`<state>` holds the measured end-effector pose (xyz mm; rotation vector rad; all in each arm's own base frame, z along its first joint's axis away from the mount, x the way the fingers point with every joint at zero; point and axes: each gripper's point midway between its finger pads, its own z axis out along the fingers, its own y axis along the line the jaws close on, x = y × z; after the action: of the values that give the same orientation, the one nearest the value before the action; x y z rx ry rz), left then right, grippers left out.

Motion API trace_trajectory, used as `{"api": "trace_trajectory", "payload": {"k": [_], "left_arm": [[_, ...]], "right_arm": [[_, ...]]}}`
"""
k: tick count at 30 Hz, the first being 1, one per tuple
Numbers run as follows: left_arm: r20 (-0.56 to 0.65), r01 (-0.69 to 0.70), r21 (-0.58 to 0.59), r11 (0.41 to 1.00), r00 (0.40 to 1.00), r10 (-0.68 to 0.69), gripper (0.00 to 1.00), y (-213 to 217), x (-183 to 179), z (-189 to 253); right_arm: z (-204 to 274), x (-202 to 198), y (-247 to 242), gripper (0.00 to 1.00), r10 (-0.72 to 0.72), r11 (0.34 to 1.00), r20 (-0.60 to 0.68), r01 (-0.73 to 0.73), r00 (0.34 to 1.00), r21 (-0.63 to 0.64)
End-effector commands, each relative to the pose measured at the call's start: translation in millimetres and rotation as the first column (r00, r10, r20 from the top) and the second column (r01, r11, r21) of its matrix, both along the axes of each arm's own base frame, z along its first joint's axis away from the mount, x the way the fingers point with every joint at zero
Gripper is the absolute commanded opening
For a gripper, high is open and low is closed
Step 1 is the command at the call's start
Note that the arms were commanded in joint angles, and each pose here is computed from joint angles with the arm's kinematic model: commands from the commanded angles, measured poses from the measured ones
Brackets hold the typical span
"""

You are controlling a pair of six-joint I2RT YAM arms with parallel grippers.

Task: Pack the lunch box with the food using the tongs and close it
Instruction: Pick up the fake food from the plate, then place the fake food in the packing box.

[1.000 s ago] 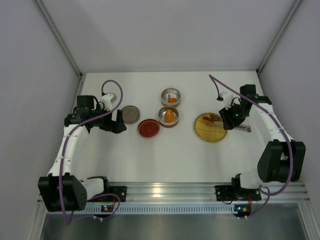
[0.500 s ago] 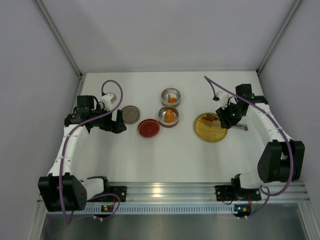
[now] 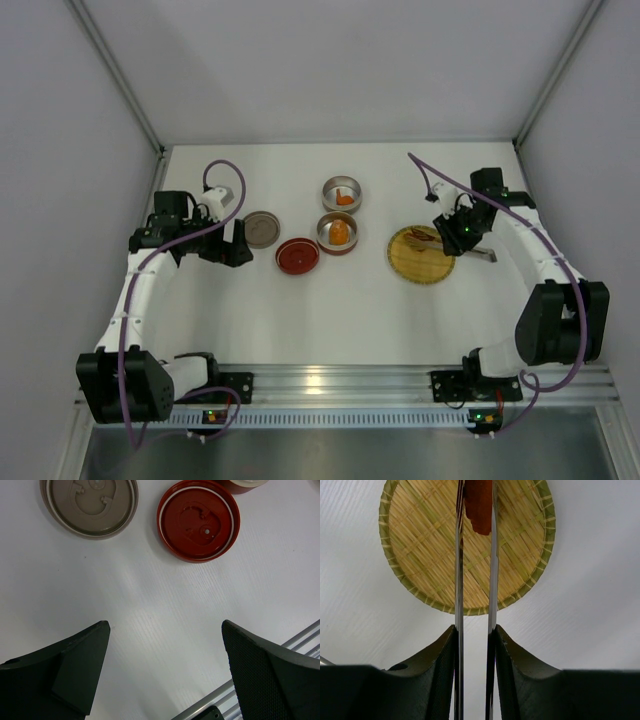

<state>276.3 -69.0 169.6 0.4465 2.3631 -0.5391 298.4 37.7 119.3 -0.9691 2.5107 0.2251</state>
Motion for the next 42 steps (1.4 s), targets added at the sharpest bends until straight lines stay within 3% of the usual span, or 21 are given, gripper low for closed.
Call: {"api": "trace_trajectory", "payload": {"k": [1,18,25,32,42], "left_arm": [[0.054,0.014,-0.009,1.0,0.998,-0.013,0.98,-2.6,8.1,10.6],[0.055,0.012,-0.003,1.0,0.998,-0.012,0.98,-1.7,6.2,9.6],[0.057,0.013,-0.01,1.0,0.998,-0.013,0.98,-2.5,7.0,9.9],[0.044,0.015,-0.024,1.0,0.999,-0.014,0.98,-4.7,11.3,5.8],[0.028,0.007,-0.001,1.0,1.0,-0.007,0.98,-0.3,13.3,-6.1]], "right_arm": [[18.5,7.2,5.6,0.29,0.017,1.0,0.07,-0.017,0.997,0.006],[45.3,5.6,8.6,0.25,0.003,0.999,0.092,-0.008,0.996,0.053],[68.3,10.1,23.7,0.25,-0.002,0.99,0.101,-0.013,0.995,0.143],[98.8,45.4,62.2,0.24,0.003,0.974,0.127,-0.032,0.992,0.223],[116.9,123.1,128.1,0.25,0.035,0.971,0.197,-0.079,0.98,0.223]]}}
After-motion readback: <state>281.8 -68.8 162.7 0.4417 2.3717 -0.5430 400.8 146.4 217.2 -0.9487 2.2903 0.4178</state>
